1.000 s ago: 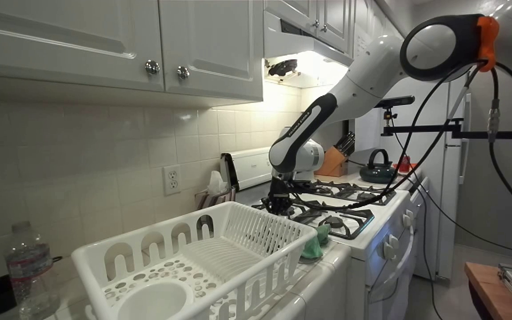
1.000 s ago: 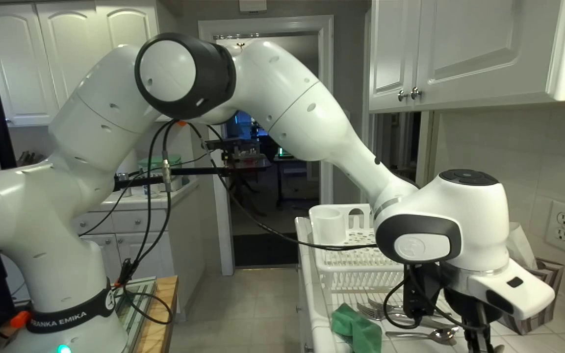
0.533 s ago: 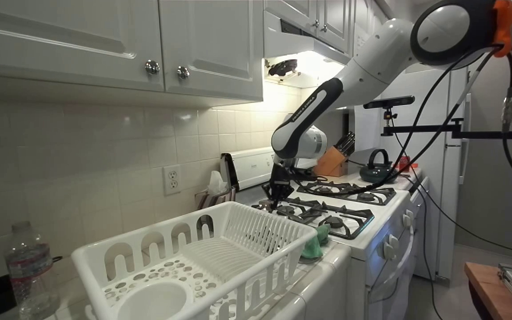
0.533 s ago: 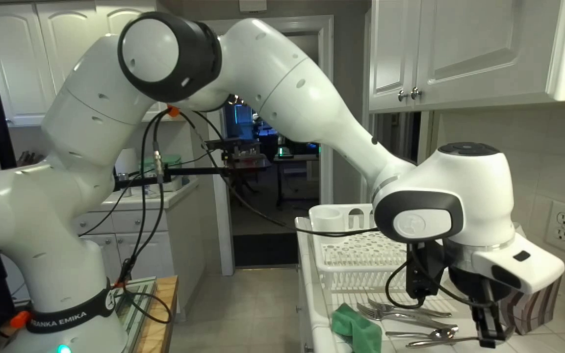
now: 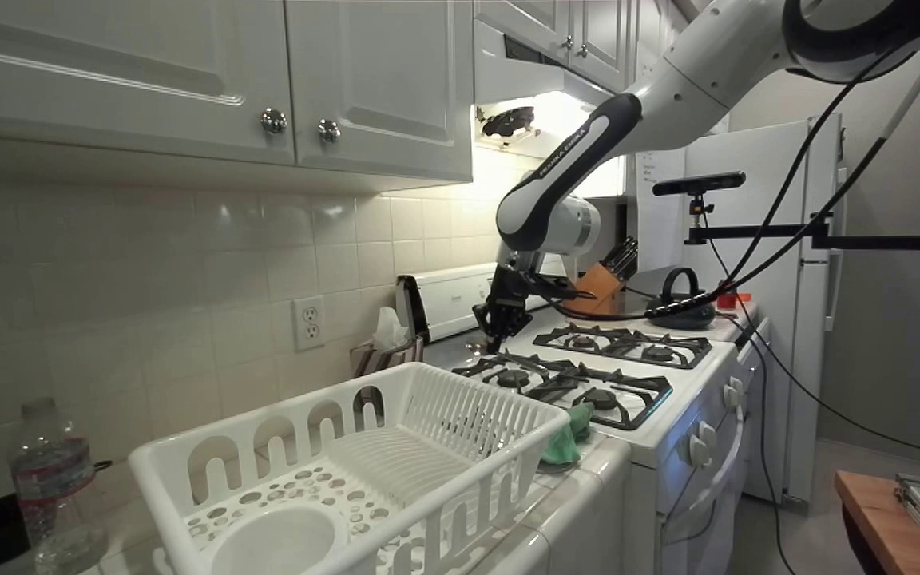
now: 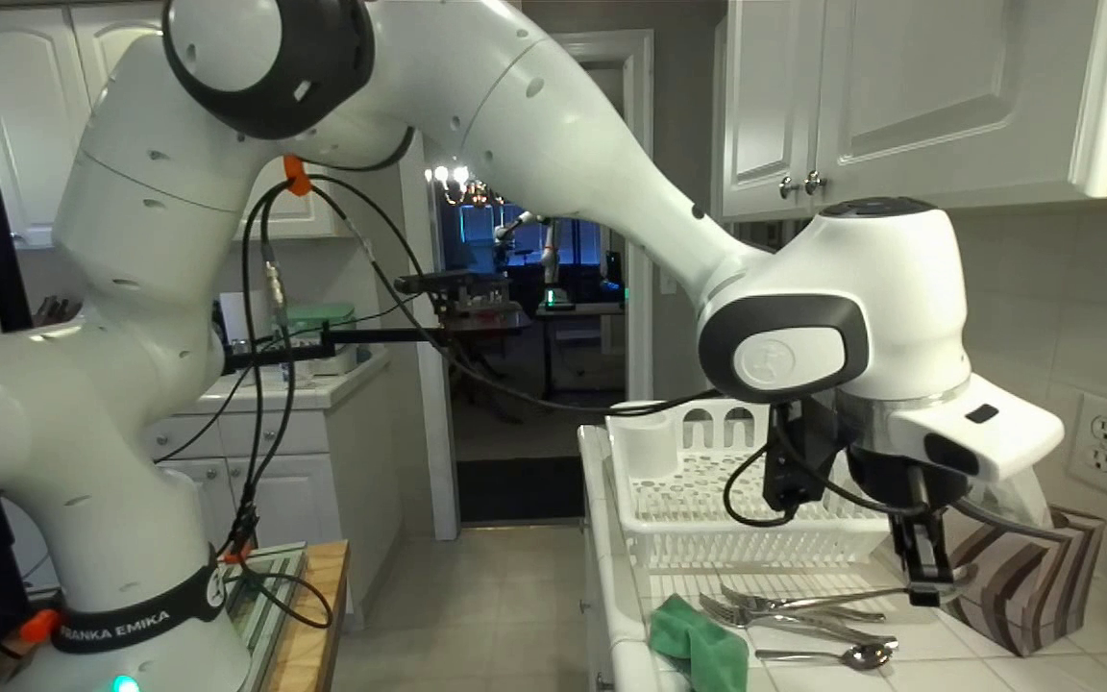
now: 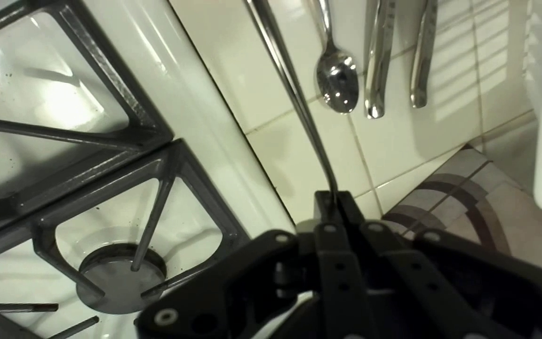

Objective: Put two silver spoons in the cutlery holder on the dishrack.

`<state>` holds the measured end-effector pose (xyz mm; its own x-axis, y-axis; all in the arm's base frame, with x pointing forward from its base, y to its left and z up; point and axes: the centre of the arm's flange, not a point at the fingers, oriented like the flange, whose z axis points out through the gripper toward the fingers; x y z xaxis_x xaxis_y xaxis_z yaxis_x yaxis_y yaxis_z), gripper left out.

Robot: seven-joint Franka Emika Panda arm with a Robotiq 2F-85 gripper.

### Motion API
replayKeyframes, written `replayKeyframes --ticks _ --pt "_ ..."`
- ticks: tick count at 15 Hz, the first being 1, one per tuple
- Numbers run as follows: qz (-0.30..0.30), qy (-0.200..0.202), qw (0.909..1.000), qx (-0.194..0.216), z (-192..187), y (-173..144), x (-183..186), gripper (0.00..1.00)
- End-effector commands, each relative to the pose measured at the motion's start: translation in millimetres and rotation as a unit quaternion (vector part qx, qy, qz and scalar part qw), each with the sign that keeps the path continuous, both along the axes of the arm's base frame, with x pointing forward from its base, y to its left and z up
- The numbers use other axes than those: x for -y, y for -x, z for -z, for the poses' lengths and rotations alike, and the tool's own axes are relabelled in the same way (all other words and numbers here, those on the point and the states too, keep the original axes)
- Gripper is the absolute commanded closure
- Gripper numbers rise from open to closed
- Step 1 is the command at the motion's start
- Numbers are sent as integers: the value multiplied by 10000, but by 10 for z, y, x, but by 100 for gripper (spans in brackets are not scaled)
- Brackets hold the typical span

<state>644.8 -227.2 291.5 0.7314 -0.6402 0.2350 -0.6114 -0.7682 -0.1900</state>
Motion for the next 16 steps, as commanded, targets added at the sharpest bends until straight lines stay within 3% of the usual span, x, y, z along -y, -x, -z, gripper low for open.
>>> replayKeyframes --ticks 1,7,8,16 --pt "-111 -142 9997 141 -216 226 -299 99" --pt "-543 -360 9977 206 -403 223 -773 99" --pt "-399 -174 9989 154 -309 63 -632 99" --pt "-395 -164 9990 136 -291 65 -630 96"
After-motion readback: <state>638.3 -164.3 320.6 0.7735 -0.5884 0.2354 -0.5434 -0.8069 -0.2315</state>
